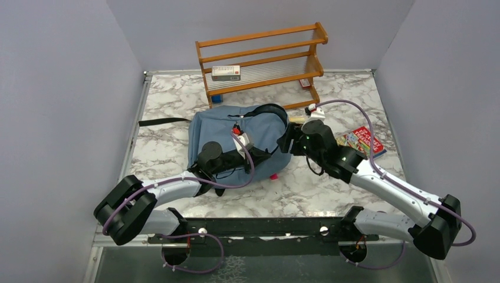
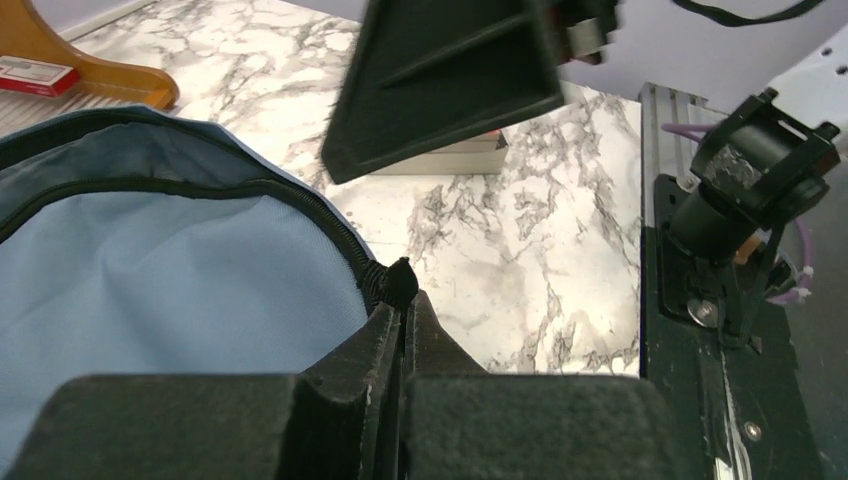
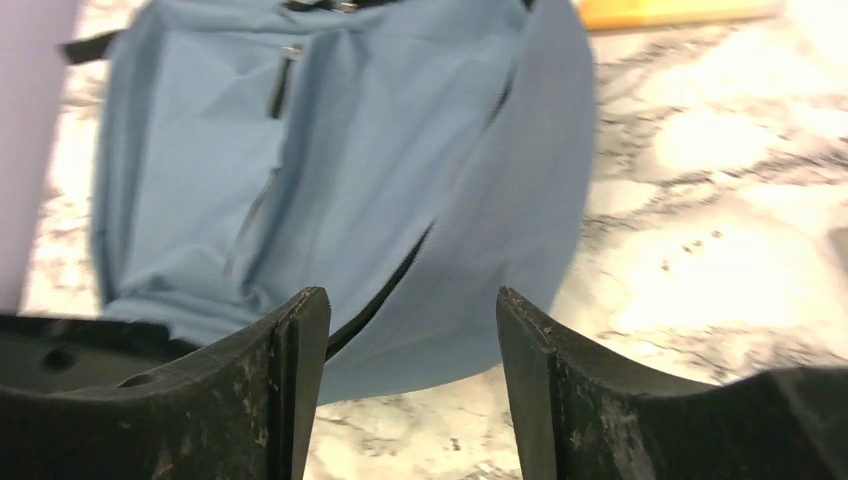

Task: Pack the student bag
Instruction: Unzip the student bag at the center of the board.

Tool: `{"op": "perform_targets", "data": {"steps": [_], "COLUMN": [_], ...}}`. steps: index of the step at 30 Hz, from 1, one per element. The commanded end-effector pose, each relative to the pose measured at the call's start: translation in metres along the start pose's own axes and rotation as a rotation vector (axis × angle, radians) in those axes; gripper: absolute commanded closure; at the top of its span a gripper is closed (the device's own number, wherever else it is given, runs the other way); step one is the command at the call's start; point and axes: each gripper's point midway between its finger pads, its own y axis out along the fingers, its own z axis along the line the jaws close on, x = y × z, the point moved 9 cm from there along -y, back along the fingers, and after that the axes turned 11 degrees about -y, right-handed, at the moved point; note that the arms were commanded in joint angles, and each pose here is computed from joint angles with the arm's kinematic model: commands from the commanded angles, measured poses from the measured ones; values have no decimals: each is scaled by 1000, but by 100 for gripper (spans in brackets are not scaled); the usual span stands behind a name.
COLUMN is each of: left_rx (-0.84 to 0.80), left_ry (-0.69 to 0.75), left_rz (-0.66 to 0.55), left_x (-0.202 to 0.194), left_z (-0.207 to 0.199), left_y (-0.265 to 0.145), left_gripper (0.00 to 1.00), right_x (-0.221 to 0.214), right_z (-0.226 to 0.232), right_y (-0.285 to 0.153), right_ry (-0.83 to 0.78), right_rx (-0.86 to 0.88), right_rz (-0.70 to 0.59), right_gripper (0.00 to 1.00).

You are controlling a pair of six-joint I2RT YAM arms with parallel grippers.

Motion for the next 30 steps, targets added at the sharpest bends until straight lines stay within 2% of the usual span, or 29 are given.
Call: {"op": "perform_targets", "data": {"steps": [1, 8, 11, 15, 18, 19, 20, 30], "left_rx": [-77, -103, -101, -84, -43, -20, 0, 222], "left_ry": [62, 60, 68, 69, 51, 36, 22, -49], "left_rz": [5, 45, 45, 32, 19, 9, -4, -145], "left_x": [-6, -19, -20, -18, -19, -18, -17, -9], "left_z": [-9, -17, -19, -20, -19, -19, -19, -23], "left_y": [3, 10, 11, 9, 4, 1, -2, -50], "left_gripper": [100, 100, 100, 100, 100, 100, 100, 100], "right_x": [-5, -15, -23, -31, -31, -31, -31, -28], "right_z": [-14, -1, -2, -7, -12, -15, -17, -49], "right_y": [9, 37, 46, 51, 50, 50, 49, 50], "right_ry": [-19, -34, -53, -61, -61, -64, -69, -84], "right_rx": [-213, -158, -170, -195, -215, -229, -244, -324], "right_rz": [66, 150, 183, 205, 190, 187, 186, 188], "right_gripper": [32, 29, 34, 62, 89, 96, 99, 99]}}
